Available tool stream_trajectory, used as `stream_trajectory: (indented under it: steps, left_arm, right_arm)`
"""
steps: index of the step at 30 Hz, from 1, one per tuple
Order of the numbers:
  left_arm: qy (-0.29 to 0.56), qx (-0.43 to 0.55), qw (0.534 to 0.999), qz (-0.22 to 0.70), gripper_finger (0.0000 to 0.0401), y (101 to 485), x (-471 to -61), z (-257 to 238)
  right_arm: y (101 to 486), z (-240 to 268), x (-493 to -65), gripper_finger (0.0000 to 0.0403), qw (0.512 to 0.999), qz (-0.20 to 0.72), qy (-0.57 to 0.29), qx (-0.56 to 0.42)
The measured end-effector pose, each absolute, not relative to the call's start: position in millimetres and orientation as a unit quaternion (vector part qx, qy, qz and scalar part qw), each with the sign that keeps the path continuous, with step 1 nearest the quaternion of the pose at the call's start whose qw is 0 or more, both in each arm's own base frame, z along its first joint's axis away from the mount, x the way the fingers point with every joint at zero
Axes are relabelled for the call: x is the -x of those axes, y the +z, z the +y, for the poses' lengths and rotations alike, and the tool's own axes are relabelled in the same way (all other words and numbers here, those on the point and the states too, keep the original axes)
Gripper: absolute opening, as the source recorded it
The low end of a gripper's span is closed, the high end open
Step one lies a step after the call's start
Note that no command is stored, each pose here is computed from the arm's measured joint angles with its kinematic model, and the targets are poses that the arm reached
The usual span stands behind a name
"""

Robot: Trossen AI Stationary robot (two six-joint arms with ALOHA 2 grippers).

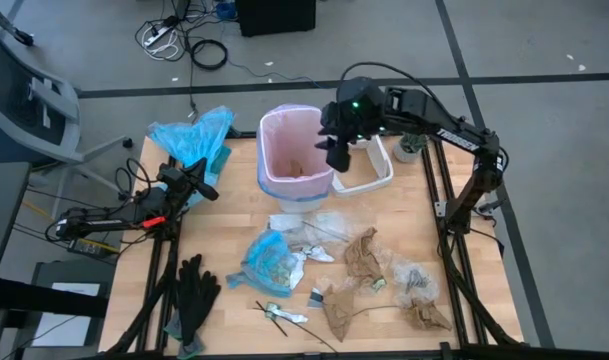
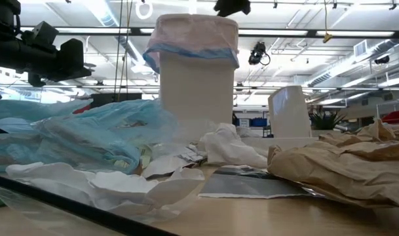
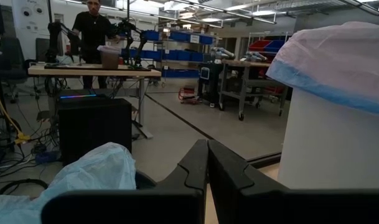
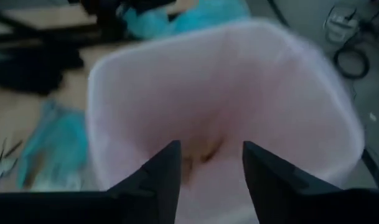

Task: Place trash/remove bag and relplace
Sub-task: Put the top center brown napkin into the trash bin

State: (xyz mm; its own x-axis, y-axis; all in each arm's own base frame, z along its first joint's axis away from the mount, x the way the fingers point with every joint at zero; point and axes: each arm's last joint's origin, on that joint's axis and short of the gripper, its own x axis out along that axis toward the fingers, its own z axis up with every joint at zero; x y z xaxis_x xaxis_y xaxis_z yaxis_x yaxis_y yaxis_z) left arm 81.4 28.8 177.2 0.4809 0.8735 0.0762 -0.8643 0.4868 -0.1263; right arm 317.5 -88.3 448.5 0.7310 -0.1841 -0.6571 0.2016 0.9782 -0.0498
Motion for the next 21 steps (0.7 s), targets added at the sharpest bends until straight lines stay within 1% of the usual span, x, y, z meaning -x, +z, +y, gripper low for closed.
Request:
stream_trajectory:
  steps: [5,11,16,21]
  left_arm:
    - [0.506,0.035,0.86,-0.065,0.0021,177.3,-81.4,28.8]
    - [0.505,0.035,0.86,-0.065,0.0021,177.2,-81.4,28.8]
    - [0.505,0.035,0.86,-0.065,0.0021,177.3,-81.4,28.8]
    - [0.506,0.035,0.86,-0.065,0.0021,177.3,-81.4,28.8]
  right_arm:
    - [450.9,-71.2,-289.8,0.016,0.906,0.414,-0.088,-0.026]
    - [458.6,-41.8,-258.1,0.0152,0.884,0.456,-0.075,-0.065]
    - [455.6,-15.4,-246.8,0.0148,0.857,0.499,-0.09,-0.086]
    - [444.4,15.6,-249.8,0.0144,0.847,0.511,-0.097,-0.111]
